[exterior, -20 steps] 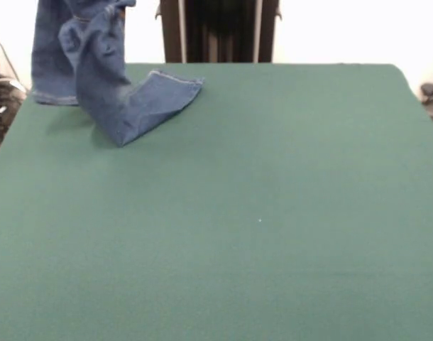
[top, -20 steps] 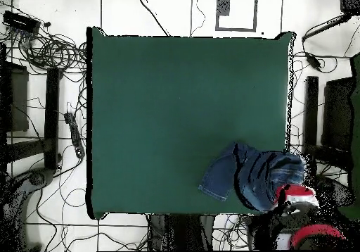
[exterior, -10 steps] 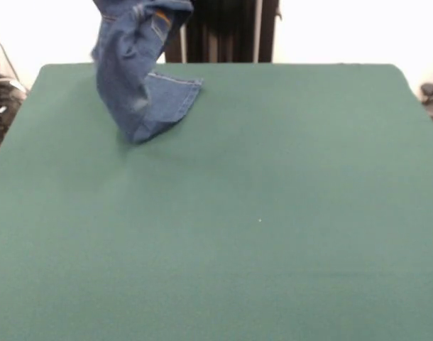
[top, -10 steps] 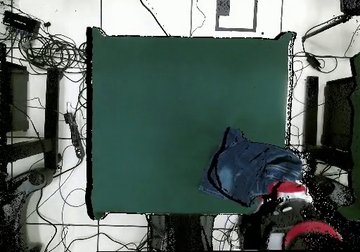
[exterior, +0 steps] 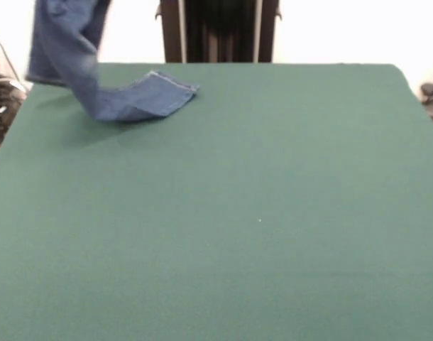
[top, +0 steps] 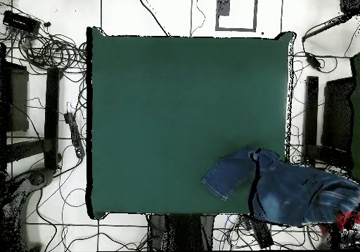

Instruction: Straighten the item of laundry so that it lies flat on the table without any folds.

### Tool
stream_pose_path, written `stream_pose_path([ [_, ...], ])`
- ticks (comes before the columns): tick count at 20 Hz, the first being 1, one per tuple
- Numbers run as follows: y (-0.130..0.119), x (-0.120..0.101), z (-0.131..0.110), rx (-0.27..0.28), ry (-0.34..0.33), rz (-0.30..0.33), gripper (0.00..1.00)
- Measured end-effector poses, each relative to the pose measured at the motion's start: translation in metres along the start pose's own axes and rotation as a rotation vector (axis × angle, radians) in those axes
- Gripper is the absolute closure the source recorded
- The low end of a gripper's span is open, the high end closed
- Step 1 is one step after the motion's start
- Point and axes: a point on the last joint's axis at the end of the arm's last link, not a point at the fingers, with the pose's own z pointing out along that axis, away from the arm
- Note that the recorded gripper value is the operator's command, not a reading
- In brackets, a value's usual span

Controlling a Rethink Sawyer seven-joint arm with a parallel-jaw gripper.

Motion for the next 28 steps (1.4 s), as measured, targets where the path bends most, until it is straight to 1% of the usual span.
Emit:
stream_pose_path([
  [1,-0.009,-0.022,-0.004,-0.003,-0.016,-0.016,1.0],
  [6,-0.022,-0.057,-0.013,-0.01,-0.048,-0.068,1.0],
  [8,-0.024,-0.065,-0.016,-0.012,-0.057,-0.08,1.0],
  [9,-0.029,-0.078,-0.02,-0.012,-0.066,-0.099,1.0],
  [14,-0.039,-0.106,-0.025,-0.009,-0.071,-0.107,1.0],
  [18,-0.054,-0.138,-0.028,-0.002,-0.072,-0.101,1.0],
  [20,-0.063,-0.158,-0.028,0.003,-0.069,-0.097,1.0],
  [22,-0.068,-0.169,-0.028,0.004,-0.068,-0.095,1.0],
  [23,-0.07,-0.176,-0.027,0.005,-0.067,-0.096,1.0],
  [24,-0.075,-0.188,-0.025,0.004,-0.066,-0.099,1.0],
  [26,-0.078,-0.197,-0.023,0.004,-0.066,-0.104,1.0],
  [28,-0.086,-0.216,-0.018,0.005,-0.063,-0.115,1.0],
])
